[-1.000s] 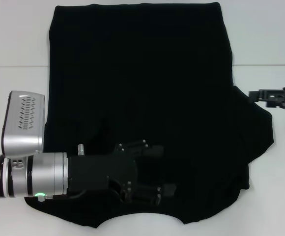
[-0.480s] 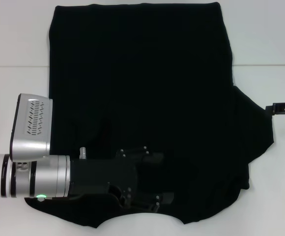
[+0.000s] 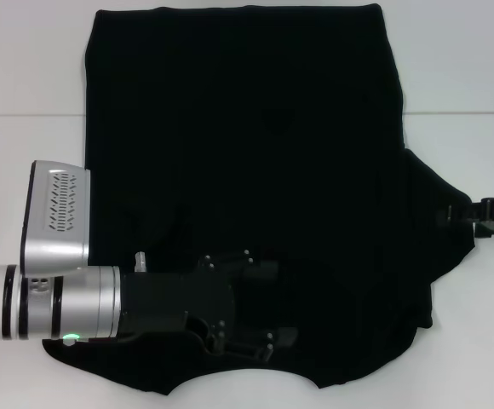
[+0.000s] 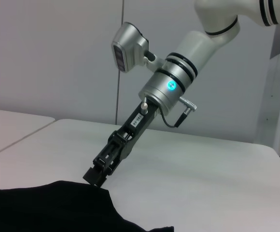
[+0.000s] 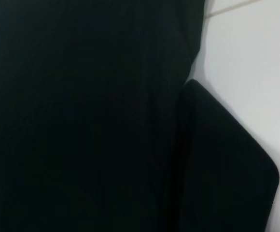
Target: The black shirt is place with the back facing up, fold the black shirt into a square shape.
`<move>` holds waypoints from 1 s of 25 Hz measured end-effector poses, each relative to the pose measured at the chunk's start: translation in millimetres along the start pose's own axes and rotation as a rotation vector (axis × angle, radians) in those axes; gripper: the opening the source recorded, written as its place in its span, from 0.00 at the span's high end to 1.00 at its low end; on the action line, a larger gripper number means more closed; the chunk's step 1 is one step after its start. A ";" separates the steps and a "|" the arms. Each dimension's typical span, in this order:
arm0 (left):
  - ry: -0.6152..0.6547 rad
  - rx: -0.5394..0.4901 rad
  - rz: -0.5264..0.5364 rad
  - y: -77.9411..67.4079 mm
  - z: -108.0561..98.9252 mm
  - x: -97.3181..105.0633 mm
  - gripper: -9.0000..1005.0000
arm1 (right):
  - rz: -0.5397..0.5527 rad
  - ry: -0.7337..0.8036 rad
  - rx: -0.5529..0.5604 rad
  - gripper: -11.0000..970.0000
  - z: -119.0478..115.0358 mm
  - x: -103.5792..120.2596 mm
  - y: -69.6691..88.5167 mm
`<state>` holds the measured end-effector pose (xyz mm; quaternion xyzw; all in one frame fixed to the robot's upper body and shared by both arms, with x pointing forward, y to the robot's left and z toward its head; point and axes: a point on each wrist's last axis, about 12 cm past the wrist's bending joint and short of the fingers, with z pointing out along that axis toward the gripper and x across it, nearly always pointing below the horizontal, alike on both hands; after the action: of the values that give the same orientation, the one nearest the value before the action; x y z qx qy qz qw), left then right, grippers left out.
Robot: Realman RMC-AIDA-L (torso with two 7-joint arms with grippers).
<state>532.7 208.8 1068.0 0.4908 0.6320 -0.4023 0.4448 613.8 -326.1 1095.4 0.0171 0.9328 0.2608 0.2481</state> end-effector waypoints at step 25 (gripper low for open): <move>-0.005 -0.013 -0.002 1.4 -2.9 0.2 0.08 | -0.028 0.005 0.030 0.44 16.0 6.4 4.2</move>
<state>533.5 211.8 1068.5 0.4862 0.6341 -0.3998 0.4491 615.4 -313.7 1082.7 0.0069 0.9373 0.2435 0.2492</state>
